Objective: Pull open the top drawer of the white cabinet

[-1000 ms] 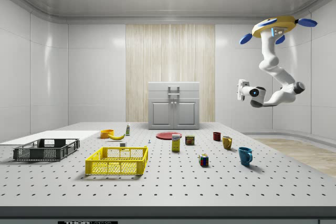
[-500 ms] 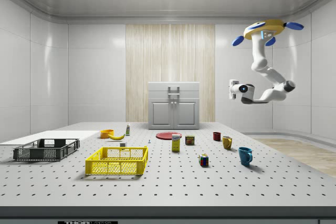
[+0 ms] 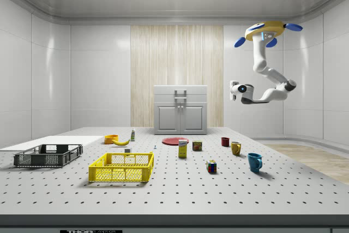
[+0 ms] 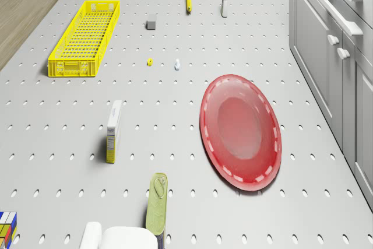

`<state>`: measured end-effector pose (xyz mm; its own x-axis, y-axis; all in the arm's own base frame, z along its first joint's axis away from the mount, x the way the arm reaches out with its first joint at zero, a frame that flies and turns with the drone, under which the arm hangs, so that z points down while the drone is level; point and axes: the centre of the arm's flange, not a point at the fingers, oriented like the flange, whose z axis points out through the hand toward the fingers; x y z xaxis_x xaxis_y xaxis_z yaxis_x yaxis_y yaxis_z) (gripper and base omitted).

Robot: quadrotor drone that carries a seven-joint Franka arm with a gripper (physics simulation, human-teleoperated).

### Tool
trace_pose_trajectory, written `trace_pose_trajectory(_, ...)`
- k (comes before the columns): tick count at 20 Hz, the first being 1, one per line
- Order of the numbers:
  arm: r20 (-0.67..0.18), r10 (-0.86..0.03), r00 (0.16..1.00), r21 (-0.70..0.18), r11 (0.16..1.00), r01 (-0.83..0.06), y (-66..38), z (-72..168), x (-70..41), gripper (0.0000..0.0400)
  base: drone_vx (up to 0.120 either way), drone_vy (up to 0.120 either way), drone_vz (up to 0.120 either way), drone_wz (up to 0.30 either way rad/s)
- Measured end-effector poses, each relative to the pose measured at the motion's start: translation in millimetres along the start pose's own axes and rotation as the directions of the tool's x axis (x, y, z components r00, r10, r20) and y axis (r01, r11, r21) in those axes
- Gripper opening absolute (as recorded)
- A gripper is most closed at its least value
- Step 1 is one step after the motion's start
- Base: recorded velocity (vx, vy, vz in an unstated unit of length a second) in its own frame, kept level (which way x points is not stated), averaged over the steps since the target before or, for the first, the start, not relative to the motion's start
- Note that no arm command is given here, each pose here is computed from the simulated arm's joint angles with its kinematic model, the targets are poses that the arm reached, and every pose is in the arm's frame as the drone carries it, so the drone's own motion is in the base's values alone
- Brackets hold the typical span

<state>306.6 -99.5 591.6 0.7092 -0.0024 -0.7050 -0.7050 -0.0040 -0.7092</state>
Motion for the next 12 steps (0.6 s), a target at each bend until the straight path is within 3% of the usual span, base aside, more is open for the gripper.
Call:
trace_pose_trajectory(7,0.002,0.000,1.000,0.002,1.000,0.000,0.2,0.0,0.2,0.0305,0.120,-0.120,0.000,0.000)
trace_pose_trajectory(9,0.002,0.000,1.000,0.002,1.000,0.000,0.2,0.0,0.2,0.0305,0.120,-0.120,0.100,0.000)
trace_pose_trajectory(12,0.002,0.000,1.000,0.002,1.000,0.000,0.2,0.0,0.3,0.0305,0.120,-0.120,0.000,0.000)
